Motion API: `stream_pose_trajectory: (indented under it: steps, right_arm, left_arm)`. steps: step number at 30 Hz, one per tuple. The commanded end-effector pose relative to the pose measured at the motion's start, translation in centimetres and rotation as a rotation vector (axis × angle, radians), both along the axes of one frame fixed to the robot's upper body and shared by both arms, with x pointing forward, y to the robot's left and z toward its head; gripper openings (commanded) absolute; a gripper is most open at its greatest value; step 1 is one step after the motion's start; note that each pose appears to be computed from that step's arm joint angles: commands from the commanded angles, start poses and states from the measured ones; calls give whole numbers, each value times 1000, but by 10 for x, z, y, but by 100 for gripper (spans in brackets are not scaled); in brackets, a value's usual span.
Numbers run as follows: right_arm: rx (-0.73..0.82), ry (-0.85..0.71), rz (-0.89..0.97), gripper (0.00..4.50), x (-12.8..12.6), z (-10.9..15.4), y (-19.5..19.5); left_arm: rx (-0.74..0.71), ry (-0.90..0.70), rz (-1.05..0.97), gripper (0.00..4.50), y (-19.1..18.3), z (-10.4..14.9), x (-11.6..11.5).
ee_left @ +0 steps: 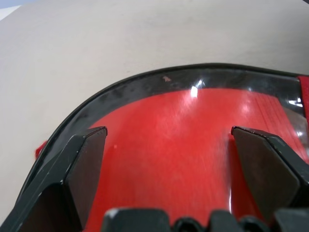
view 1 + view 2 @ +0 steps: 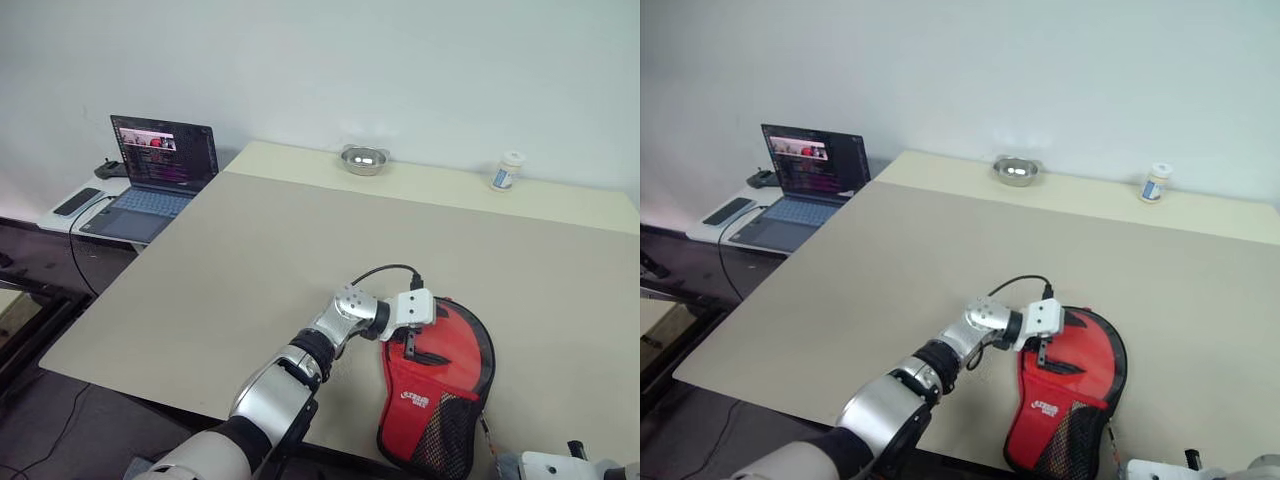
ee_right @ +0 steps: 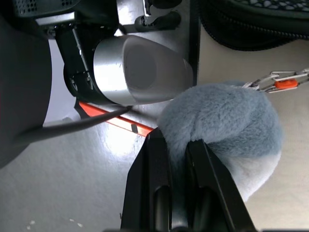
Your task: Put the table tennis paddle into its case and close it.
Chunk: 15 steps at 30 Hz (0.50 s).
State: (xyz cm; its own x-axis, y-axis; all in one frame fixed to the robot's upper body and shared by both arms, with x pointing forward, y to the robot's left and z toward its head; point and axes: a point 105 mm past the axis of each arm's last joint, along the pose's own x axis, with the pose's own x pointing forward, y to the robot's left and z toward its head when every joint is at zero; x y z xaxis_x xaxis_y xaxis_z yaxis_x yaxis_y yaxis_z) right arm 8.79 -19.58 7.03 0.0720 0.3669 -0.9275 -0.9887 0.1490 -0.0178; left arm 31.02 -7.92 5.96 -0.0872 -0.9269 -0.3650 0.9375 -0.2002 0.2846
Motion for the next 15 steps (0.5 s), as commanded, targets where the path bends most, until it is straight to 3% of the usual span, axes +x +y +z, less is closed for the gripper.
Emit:
stream_pose_trajectory:
  steps: [1, 15]
  right_arm:
    - [192, 239, 53, 0, -43, -2, 33]
    - [283, 309, 39, 0, -66, 6, 44]
  left_arm:
    - [203, 65, -37, 450, 15, -49, -19]
    - [210, 52, -34, 450, 12, -50, -18]
